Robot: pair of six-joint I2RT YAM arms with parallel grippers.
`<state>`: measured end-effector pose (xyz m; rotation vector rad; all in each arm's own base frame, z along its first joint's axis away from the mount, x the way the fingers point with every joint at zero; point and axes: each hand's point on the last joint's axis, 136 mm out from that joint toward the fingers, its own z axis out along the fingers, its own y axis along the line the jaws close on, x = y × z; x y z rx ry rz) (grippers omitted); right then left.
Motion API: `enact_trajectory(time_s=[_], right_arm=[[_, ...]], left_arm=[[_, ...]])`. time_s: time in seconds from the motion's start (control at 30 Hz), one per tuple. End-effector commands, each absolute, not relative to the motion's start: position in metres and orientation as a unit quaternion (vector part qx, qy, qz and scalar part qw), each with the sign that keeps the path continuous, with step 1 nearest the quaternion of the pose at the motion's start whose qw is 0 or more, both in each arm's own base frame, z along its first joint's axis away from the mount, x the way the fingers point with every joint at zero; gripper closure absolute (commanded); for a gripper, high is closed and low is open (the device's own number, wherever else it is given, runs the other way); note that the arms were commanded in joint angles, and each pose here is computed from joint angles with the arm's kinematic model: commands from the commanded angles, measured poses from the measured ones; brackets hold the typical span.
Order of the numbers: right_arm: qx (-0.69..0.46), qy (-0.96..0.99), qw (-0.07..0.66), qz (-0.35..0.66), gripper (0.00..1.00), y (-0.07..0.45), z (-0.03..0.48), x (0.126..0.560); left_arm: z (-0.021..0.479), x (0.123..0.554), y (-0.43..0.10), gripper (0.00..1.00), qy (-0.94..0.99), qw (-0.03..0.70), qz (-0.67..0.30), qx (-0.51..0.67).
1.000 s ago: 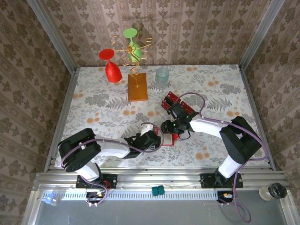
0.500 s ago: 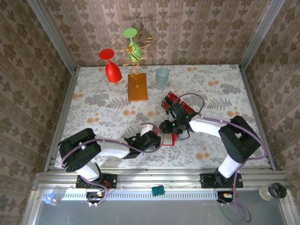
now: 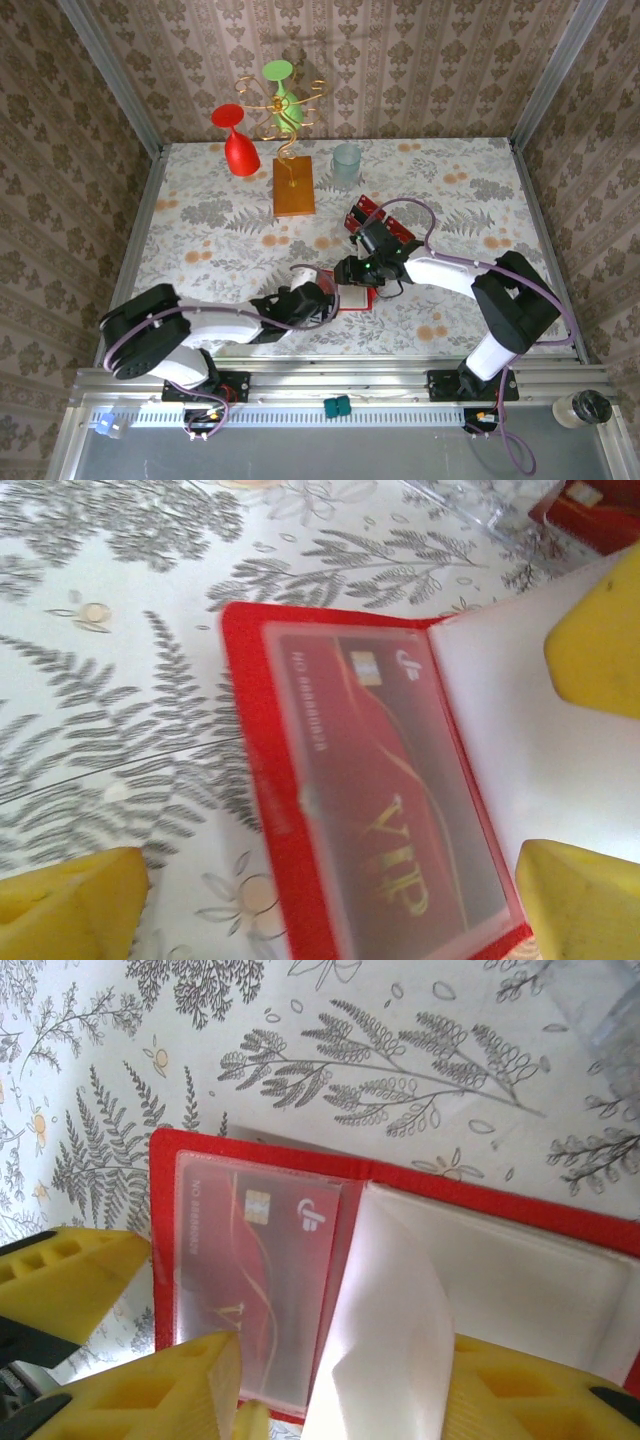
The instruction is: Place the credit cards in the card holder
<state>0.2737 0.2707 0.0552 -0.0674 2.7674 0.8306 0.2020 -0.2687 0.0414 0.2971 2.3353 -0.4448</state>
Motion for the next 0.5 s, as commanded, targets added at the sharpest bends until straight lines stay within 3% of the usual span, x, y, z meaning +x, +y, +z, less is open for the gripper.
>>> enact_trajectory(time_s=[0.0, 0.47], right_arm=[[-0.023, 0.943, 0.129, 0.307, 0.49, 0.285, 0.073, 0.275], [-0.015, 0.937, 0.114, 0.329, 0.45, 0.329, 0.061, 0.282]], left_arm=[[0.049, 0.206, -0.244, 0.03, 0.909, 0.374, -0.158, 0.093], [0.075, 0.205, -0.179, 0.01, 0.897, 0.409, -0.160, 0.036]])
